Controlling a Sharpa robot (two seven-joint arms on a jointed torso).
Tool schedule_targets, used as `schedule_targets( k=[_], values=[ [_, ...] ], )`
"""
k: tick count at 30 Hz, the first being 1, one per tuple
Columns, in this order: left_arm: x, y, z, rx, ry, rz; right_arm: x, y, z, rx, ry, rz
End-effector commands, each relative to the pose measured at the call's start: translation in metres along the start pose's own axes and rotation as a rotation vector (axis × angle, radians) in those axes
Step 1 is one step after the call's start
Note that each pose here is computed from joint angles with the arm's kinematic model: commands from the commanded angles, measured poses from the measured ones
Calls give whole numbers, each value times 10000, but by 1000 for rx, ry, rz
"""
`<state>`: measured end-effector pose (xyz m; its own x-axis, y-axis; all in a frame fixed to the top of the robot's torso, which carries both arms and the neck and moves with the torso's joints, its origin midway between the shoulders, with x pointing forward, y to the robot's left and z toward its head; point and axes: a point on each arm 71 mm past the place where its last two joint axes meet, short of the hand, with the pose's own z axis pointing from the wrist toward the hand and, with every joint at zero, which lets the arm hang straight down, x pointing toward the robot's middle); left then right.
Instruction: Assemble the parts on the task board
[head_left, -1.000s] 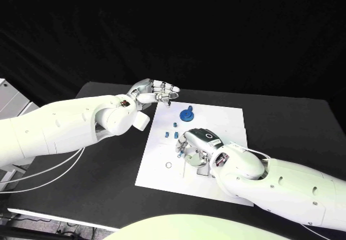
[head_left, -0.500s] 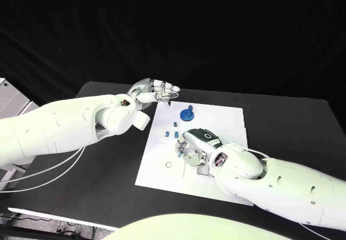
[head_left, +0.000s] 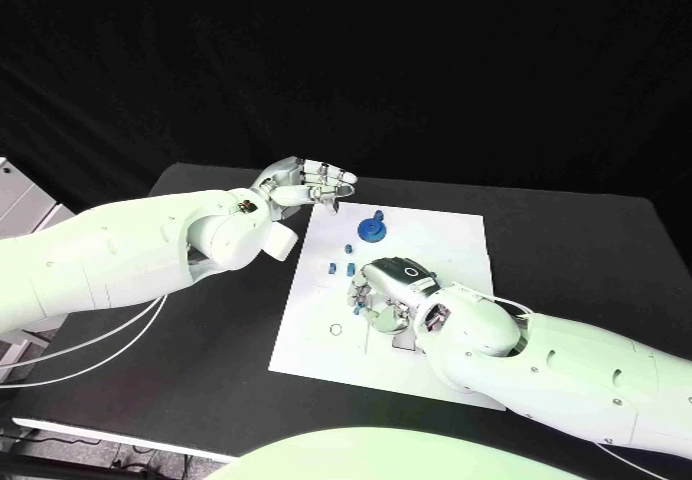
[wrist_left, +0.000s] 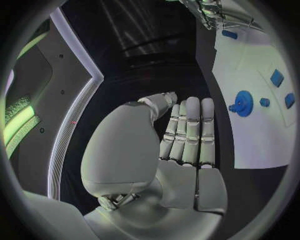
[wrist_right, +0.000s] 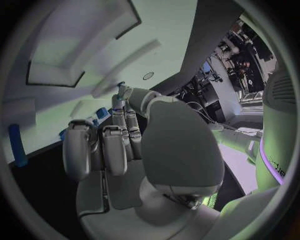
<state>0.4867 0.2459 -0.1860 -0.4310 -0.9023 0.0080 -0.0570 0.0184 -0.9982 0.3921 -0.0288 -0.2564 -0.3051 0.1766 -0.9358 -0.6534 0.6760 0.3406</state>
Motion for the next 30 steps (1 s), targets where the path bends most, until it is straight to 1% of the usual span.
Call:
schedule_targets(
  k=[1,8,17,21,30],
  values=[
    [18,-10,4,3,11,-10,47,8,8,-9,35,-32],
    [14,-10,2,1,10,-9,98,23,19,-10,50,-40],
    [6,-8,-1,-1,9,-8,107,23,14,-20,49,-33],
    [-2,-7,-3,-3,6,-7,96,12,7,-20,34,-24],
    [-16,-4,-8,-5,4,-6,37,-16,-43,-22,-33,0]
  ],
)
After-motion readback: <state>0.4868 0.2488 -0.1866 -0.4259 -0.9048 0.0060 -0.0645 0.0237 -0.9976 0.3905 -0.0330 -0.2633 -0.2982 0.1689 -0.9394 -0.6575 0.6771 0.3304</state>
